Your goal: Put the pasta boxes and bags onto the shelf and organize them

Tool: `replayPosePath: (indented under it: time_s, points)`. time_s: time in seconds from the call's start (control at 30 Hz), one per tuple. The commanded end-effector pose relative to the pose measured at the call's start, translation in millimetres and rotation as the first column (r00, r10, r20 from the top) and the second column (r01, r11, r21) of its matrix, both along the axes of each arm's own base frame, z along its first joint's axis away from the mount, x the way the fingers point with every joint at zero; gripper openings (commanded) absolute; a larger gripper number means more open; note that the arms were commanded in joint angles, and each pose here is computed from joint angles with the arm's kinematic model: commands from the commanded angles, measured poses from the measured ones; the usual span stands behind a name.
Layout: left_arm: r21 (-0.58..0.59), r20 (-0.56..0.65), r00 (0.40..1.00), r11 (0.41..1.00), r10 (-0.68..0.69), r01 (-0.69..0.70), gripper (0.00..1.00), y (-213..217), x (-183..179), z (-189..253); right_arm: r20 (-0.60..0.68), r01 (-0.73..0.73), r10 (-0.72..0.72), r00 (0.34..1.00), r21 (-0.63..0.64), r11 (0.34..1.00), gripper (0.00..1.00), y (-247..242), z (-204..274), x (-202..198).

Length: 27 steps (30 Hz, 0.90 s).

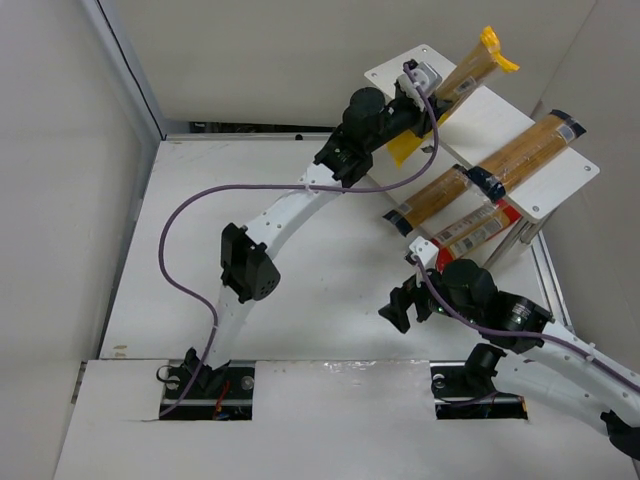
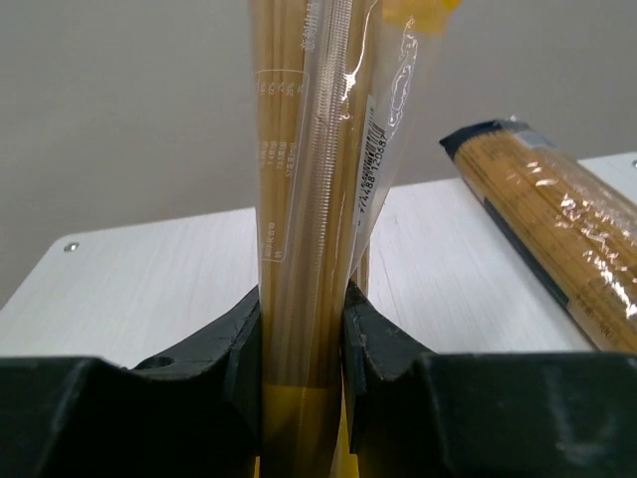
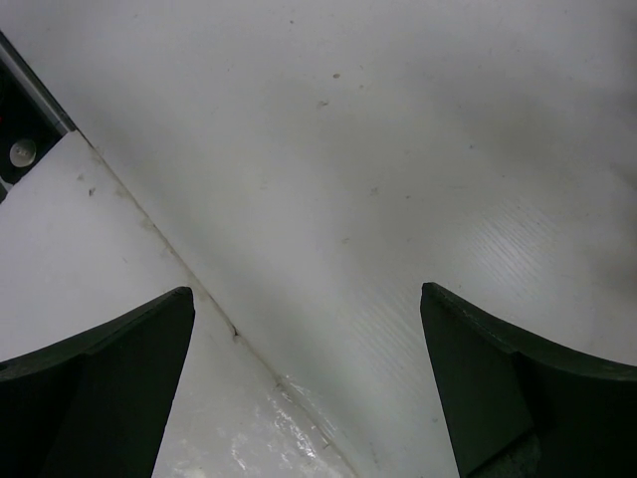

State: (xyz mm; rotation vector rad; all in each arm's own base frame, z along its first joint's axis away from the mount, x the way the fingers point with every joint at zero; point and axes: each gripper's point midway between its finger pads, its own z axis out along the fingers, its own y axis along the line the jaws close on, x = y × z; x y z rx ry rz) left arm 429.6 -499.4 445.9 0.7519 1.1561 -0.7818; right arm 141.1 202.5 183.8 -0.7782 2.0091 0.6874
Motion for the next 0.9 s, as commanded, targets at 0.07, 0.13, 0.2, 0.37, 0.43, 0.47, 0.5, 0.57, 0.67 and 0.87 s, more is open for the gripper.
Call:
replayPosePath:
  time_s: [0.07,0.13,0.2,0.37,0.43,0.47,0.5,0.57,0.67,0.87]
  points:
    - [-0.383,0.412,0.911,0.905,-0.011,0.184,0.00,48,-71,173,0.009,0.029,-0.029,1.000,0.035,0.999,1.00,1,12,3]
    - [-0.387,0.433,0.901,0.900,-0.015,0.201,0.00,50,-75,177,0.004,0.029,-0.029,1.000,0.027,0.999,1.00,0,8,2]
    - [-0.390,0.480,0.877,0.889,-0.026,0.239,0.00,52,-85,184,0.004,0.029,-0.029,1.000,0.027,0.999,1.00,0,8,2]
    - [-0.448,0.515,0.857,0.850,-0.007,0.276,0.00,56,-89,192,0.001,0.037,-0.037,0.999,0.016,0.999,1.00,-2,6,2]
    - [-0.465,0.506,0.862,0.839,-0.009,0.282,0.00,54,-86,188,-0.006,0.042,-0.042,0.999,0.021,0.999,1.00,-2,6,2]
    - [-0.465,0.499,0.866,0.838,-0.017,0.284,0.00,46,-79,176,0.003,0.049,-0.050,0.999,0.026,0.998,1.00,-3,8,3]
    - [-0.459,0.504,0.864,0.839,-0.024,0.291,0.00,45,-80,175,0.003,0.050,-0.050,0.999,0.026,0.998,1.00,-3,8,3]
    - [-0.463,0.478,0.878,0.842,-0.027,0.278,0.00,32,-72,159,0.007,0.059,-0.059,0.998,0.023,0.998,1.00,-4,8,5]
    - [-0.458,0.456,0.889,0.846,-0.039,0.272,0.00,18,-66,143,0.014,0.080,-0.081,0.997,0.013,0.997,1.00,-8,10,7]
    - [-0.473,0.411,0.911,0.847,-0.031,0.243,0.10,10,-58,131,0.020,0.112,-0.112,0.994,0.010,0.994,1.00,-11,11,11]
